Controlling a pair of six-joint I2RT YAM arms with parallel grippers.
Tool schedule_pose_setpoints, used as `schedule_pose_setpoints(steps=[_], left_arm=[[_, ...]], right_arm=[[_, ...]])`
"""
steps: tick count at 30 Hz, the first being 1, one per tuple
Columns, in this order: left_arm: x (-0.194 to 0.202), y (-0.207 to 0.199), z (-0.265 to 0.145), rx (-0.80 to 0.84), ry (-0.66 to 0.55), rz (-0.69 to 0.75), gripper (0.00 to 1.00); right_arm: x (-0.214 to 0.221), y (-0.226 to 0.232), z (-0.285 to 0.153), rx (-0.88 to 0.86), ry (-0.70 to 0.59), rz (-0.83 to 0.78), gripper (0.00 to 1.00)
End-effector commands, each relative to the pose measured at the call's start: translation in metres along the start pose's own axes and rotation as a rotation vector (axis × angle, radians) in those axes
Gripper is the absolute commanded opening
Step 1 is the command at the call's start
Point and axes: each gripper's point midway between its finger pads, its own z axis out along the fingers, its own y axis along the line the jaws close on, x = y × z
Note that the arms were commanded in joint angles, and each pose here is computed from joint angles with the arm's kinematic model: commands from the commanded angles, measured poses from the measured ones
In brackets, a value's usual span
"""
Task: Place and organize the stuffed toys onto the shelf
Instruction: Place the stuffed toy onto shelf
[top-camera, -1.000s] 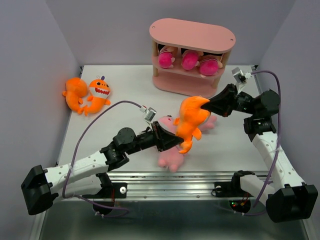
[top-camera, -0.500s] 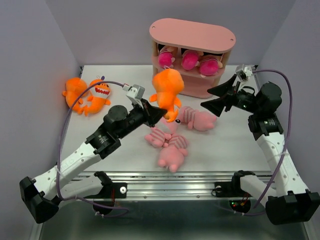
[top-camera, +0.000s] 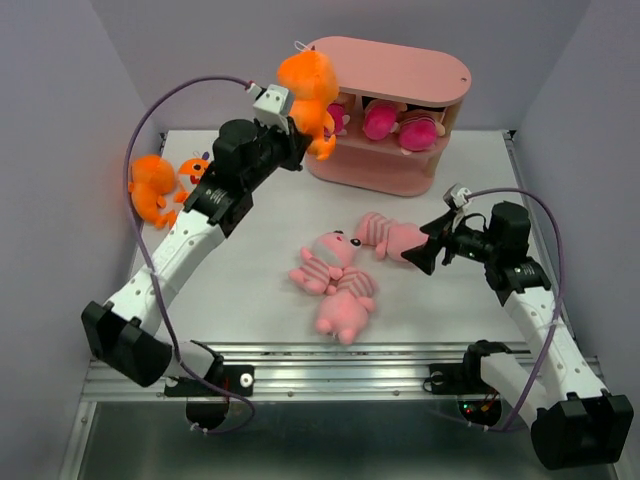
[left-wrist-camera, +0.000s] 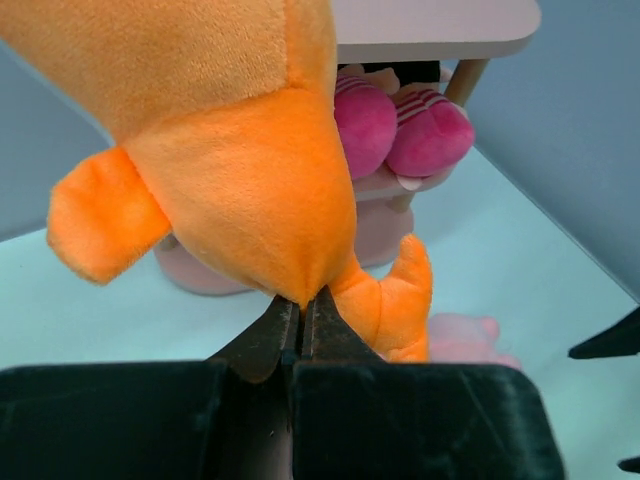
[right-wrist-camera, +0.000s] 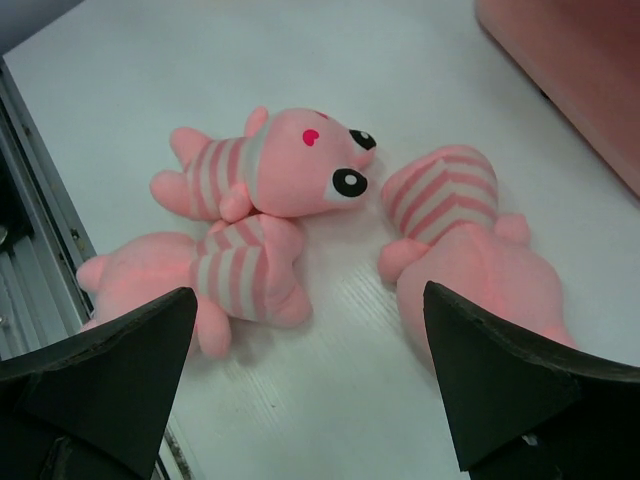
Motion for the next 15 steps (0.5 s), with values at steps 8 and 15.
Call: schedule_pose_setpoints(steps=[8, 15], left_arm=[[-0.118, 0.025, 0.088, 0.114, -0.175, 0.180, 0.00], [-0.132, 0.051, 0.130, 0.157, -0.214, 0.118, 0.00]], right_arm=[[-0.009, 0.004, -0.011, 0.013, -0.019, -0.162, 1.00], [-0.006, 0.004, -0.010, 0.009, -0.016, -0.166, 1.00]])
